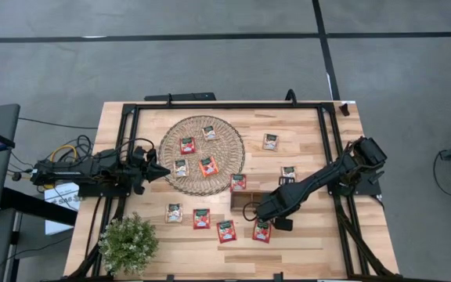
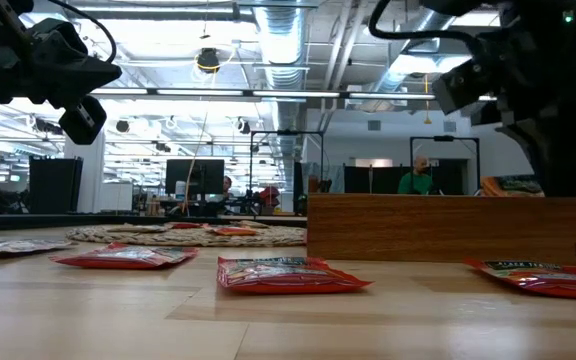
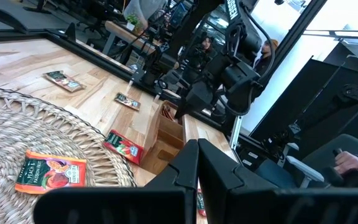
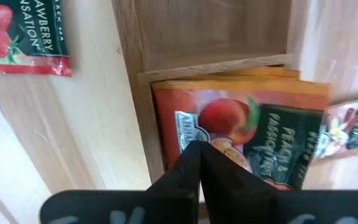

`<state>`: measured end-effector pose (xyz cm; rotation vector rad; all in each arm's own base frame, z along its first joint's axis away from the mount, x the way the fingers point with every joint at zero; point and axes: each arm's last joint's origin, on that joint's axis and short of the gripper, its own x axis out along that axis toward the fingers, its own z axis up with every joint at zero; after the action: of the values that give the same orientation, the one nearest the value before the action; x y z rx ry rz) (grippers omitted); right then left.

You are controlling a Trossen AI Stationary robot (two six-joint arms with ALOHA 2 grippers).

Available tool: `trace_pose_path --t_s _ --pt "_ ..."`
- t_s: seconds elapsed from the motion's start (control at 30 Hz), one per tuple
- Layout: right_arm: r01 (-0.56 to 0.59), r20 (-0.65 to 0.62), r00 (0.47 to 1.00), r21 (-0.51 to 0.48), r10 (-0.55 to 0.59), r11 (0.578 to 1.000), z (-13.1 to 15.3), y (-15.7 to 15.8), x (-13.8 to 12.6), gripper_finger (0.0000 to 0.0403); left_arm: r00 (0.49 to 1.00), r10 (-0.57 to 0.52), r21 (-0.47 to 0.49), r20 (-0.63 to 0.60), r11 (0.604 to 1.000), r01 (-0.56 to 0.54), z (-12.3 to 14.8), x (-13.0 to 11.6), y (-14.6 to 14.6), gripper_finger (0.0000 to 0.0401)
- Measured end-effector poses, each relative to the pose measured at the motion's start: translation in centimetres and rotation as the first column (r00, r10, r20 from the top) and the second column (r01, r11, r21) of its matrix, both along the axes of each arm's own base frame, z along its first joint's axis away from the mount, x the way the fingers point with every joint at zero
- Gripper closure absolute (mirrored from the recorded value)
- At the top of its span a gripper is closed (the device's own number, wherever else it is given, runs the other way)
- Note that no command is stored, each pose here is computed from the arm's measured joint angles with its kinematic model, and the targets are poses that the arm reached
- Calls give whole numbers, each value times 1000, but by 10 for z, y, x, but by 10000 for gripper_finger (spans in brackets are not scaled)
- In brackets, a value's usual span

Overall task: Pick & Place Tea
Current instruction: Put the orange tea bag into the right section of the wooden organizer, then put the brown tea bag into the middle section of the wooden organizer

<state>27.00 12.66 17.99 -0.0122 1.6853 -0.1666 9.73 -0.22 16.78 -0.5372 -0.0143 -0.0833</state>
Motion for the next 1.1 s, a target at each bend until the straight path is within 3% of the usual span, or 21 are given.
trace_pose_path --t_s 0.37,0.5,0.63,0.73,0.87,1.1 --pt "-29 17 999 -39 30 999 42 4 10 403 1000 0 0 0 1000 0 0 0 0 401" --pt "-61 125 990 -65 68 996 70 6 23 403 1000 0 0 -1 1000 0 0 0 0 401" --pt "-170 245 950 -118 194 978 94 -1 40 403 1000 0 0 0 1000 0 0 0 0 401" --pt "-228 311 914 -134 260 964 103 -19 57 403 1000 0 -2 1 1000 0 0 0 0 401" --pt "-255 372 892 -54 256 965 104 -55 77 398 1000 -1 -8 1 1000 1 0 0 0 401" --pt "-264 404 883 10 238 965 104 -115 88 335 1000 -1 -10 6 1000 1 1 0 0 401"
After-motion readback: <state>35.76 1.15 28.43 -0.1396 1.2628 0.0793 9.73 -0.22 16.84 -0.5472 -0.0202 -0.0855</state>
